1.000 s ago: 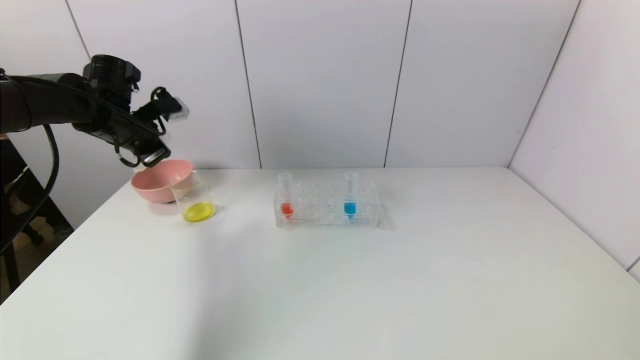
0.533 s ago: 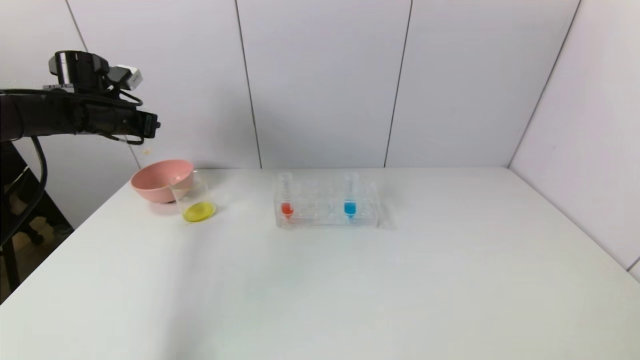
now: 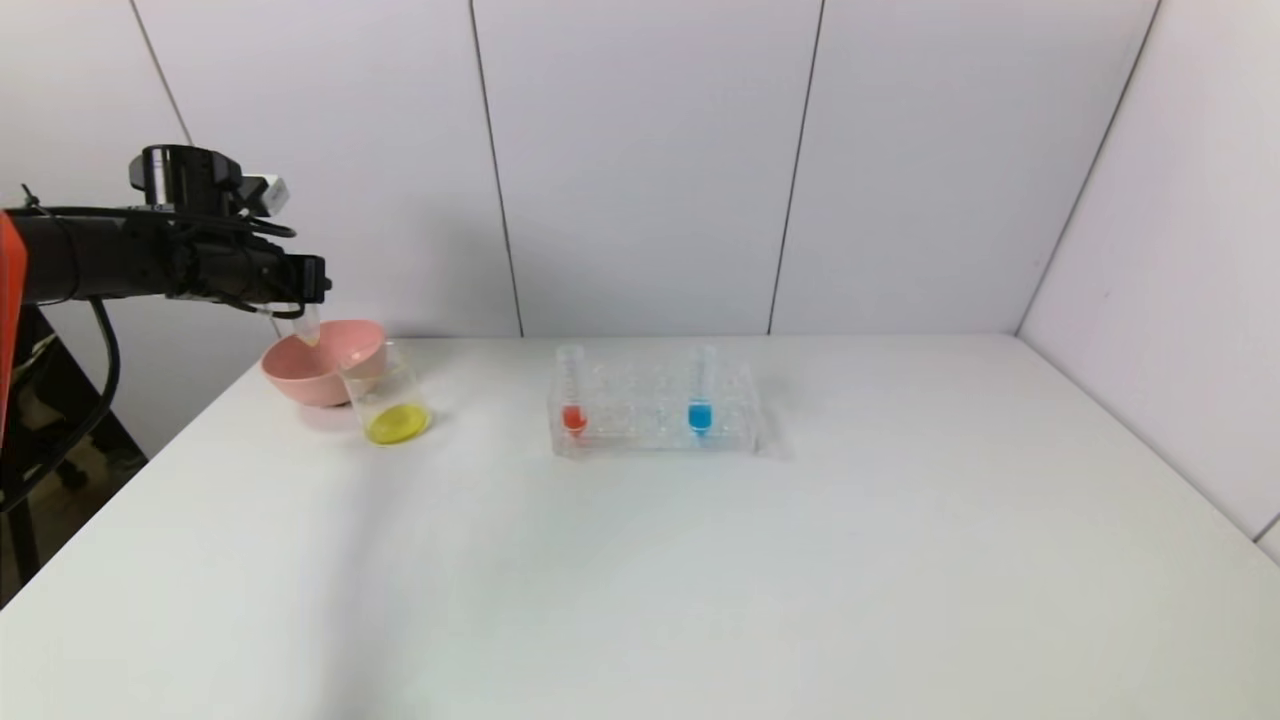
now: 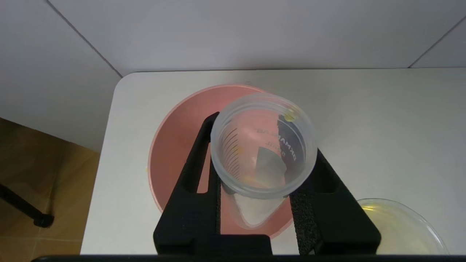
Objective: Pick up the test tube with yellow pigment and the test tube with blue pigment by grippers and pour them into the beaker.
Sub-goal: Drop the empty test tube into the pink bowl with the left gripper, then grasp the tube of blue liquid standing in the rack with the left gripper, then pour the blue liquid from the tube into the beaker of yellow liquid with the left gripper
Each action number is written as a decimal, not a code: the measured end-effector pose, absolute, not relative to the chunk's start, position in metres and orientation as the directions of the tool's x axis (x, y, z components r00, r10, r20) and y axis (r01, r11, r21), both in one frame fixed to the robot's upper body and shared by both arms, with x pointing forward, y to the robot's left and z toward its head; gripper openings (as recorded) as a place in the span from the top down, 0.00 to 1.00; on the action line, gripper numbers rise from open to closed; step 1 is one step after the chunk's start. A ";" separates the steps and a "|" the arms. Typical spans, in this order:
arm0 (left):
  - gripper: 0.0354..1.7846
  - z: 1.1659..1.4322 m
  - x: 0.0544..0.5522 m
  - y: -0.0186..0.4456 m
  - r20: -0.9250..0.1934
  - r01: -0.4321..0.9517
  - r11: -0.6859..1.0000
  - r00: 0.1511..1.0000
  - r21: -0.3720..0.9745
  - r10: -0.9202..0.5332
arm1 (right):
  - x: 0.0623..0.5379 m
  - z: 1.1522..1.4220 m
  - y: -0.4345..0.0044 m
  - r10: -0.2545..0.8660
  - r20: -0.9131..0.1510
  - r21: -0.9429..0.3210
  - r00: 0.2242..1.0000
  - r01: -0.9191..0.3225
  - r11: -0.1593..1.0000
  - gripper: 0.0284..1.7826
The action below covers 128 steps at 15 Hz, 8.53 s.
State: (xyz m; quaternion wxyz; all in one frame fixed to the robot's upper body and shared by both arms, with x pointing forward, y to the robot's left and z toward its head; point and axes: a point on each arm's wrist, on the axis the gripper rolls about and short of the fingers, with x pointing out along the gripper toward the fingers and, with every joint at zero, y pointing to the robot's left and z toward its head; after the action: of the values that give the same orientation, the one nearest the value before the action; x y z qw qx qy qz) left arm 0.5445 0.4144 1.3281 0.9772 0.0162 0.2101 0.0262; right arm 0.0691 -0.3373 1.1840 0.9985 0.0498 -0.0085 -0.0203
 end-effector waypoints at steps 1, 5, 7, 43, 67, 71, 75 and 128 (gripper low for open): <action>0.69 1.326 0.546 0.416 -0.413 -0.046 0.998 0.909 0.043 0.060 | 0.069 1.184 -0.337 -0.041 0.015 0.100 0.999 0.040 0.994 0.04; 0.43 1.322 0.549 0.417 -0.417 -0.049 0.998 0.907 0.046 0.063 | 0.069 1.184 -0.337 -0.041 0.015 0.099 0.999 0.040 0.994 0.04; 0.24 1.323 0.549 0.418 -0.412 -0.052 0.998 0.909 0.047 0.067 | 0.069 1.184 -0.337 -0.041 0.015 0.099 0.999 0.040 0.994 0.04; 0.00 1.387 0.258 0.264 -0.018 0.287 0.933 0.955 -0.216 -0.297 | 0.069 1.184 -0.337 -0.041 0.015 0.100 0.999 0.040 0.994 0.04; 0.00 1.282 0.386 0.070 -0.072 0.343 0.917 0.929 -0.203 -0.364 | 0.069 1.184 -0.337 -0.041 0.015 0.100 0.999 0.040 0.994 0.04; 0.00 1.267 0.401 0.053 -0.083 0.351 0.916 0.925 -0.196 -0.372 | 0.069 1.184 -0.337 -0.041 0.015 0.100 0.999 0.039 0.994 0.04; 0.00 1.255 0.415 0.040 -0.089 0.354 0.915 0.923 -0.192 -0.375 | 0.069 1.184 -0.337 -0.041 0.015 0.099 0.999 0.040 0.994 0.04; 0.76 1.318 0.446 0.044 -0.059 0.279 0.954 0.956 -0.105 -0.286 | 0.069 1.184 -0.337 -0.041 0.015 0.100 0.999 0.040 0.994 0.04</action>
State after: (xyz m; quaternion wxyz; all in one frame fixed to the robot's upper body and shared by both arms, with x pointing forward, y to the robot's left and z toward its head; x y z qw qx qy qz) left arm 0.4460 0.0445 1.3182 0.9879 -0.0477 0.0370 -0.1431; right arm 0.0691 -0.3373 1.1840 0.9985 0.0498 -0.0085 -0.0203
